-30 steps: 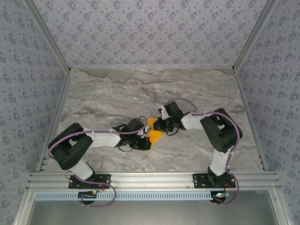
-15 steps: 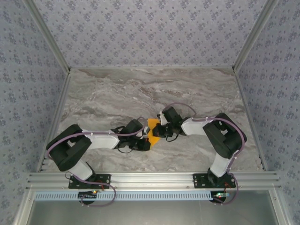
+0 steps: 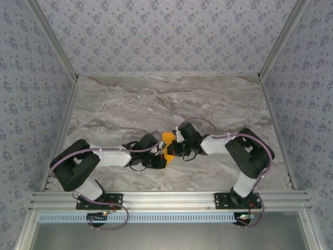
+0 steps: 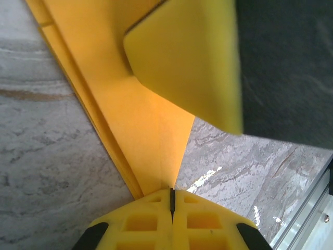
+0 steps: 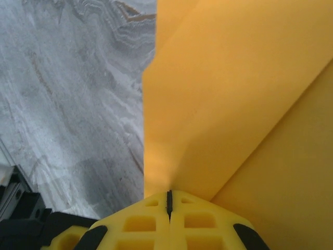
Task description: Fold a paper plane with a square sheet of paper (pick it up from the middle)
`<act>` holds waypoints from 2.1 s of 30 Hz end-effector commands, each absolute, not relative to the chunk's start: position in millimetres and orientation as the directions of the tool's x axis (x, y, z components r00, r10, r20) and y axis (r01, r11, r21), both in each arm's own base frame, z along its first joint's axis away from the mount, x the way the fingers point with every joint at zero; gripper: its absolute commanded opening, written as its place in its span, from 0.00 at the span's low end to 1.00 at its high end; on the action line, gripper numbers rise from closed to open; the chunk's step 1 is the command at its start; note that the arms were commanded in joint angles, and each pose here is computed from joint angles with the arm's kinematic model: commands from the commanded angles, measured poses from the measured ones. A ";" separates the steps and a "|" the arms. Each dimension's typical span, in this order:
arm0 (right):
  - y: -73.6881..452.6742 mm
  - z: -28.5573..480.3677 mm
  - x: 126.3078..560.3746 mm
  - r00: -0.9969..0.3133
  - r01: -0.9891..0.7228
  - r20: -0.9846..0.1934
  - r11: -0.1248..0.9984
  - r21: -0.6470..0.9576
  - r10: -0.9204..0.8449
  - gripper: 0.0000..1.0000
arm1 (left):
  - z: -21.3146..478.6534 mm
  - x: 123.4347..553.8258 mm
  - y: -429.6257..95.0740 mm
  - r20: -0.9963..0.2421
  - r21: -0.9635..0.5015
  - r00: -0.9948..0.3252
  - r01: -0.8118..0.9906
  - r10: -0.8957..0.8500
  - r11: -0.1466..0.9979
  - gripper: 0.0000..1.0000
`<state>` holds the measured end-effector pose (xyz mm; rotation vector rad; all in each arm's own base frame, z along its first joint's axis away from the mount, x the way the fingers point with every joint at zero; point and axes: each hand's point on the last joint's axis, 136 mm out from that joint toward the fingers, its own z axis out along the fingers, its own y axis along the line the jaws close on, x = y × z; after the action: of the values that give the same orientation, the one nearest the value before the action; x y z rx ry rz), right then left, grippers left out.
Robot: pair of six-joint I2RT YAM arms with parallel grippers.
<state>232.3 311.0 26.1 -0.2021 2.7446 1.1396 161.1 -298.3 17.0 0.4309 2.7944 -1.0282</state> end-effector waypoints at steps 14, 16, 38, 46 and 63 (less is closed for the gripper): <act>302.3 -1.8 226.9 -0.992 -0.088 -0.126 0.769 0.633 -0.011 0.00 | -12.3 141.6 -267.9 -0.124 -0.530 -0.968 0.249 0.217 0.810 0.00; 295.1 -0.4 239.3 -0.990 -0.080 -0.140 0.772 0.630 0.011 0.00 | -13.4 138.4 -266.8 -0.112 -0.534 -0.969 0.245 0.220 0.809 0.00; 229.5 49.2 349.2 -0.951 -0.027 -0.272 0.836 0.549 0.148 0.04 | 18.6 156.2 -282.0 -0.200 -0.546 -0.953 0.303 0.229 0.781 0.05; 246.4 74.6 308.0 -0.942 0.019 -0.240 0.751 0.659 0.234 0.36 | 84.2 207.7 -283.0 -0.370 -0.587 -0.929 0.253 0.024 0.769 0.54; 293.2 35.8 281.4 -0.965 0.088 -0.120 0.716 0.692 0.234 0.43 | 75.9 243.8 -216.1 -0.296 -0.585 -0.923 -0.030 -0.248 0.810 0.91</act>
<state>271.7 284.0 31.1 0.2411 2.7481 1.0661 250.0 -220.4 83.8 -0.1858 2.5937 -0.8488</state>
